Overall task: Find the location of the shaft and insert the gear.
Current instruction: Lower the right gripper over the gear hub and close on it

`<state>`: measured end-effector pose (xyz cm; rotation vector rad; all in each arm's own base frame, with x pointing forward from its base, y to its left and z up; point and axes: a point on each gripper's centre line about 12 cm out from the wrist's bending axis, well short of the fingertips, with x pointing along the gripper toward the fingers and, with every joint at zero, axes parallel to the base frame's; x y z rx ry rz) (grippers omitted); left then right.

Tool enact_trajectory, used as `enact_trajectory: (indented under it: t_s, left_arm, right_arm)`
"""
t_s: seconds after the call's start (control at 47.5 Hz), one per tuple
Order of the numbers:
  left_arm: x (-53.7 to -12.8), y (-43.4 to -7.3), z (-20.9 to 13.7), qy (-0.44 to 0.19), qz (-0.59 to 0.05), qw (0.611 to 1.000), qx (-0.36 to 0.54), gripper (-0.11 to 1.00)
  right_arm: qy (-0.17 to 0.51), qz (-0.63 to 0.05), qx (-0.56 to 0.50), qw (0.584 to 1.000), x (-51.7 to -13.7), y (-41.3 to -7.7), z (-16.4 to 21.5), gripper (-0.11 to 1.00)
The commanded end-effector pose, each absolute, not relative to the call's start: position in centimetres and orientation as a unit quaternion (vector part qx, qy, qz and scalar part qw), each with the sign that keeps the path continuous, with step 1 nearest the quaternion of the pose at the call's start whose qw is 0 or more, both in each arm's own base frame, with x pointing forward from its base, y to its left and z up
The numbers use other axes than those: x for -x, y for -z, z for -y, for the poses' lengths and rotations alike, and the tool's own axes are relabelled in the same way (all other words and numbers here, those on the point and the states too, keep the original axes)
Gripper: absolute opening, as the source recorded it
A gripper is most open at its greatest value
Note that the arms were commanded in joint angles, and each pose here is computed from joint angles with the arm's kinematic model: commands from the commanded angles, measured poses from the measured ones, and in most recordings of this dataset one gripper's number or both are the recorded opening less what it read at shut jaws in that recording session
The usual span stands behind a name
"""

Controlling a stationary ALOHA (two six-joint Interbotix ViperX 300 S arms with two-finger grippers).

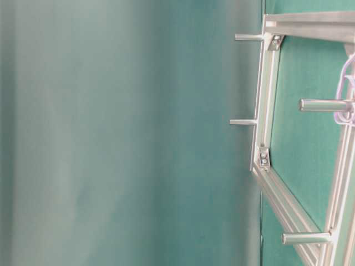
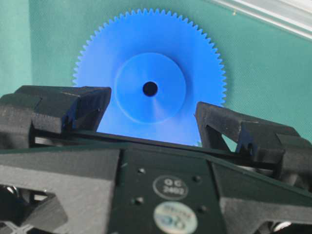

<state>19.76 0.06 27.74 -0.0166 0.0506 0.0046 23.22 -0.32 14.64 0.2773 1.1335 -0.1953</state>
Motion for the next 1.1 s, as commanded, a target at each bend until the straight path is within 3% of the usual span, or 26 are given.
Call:
enact_trajectory:
  t_s: [0.0,1.075]
  left_arm:
    - [-20.1,-28.8,-0.1,-0.003,-0.013,1.000,0.009,0.00]
    - [-20.1,-28.7,-0.1,-0.003,-0.016,1.000,0.009,0.00]
  right_arm:
    - [0.089,-0.524,-0.132,0.837,-24.1,-15.0,0.2,0.91]
    - [0.097,-0.550,-0.136,0.819,-24.6,-11.9,0.2,0.91]
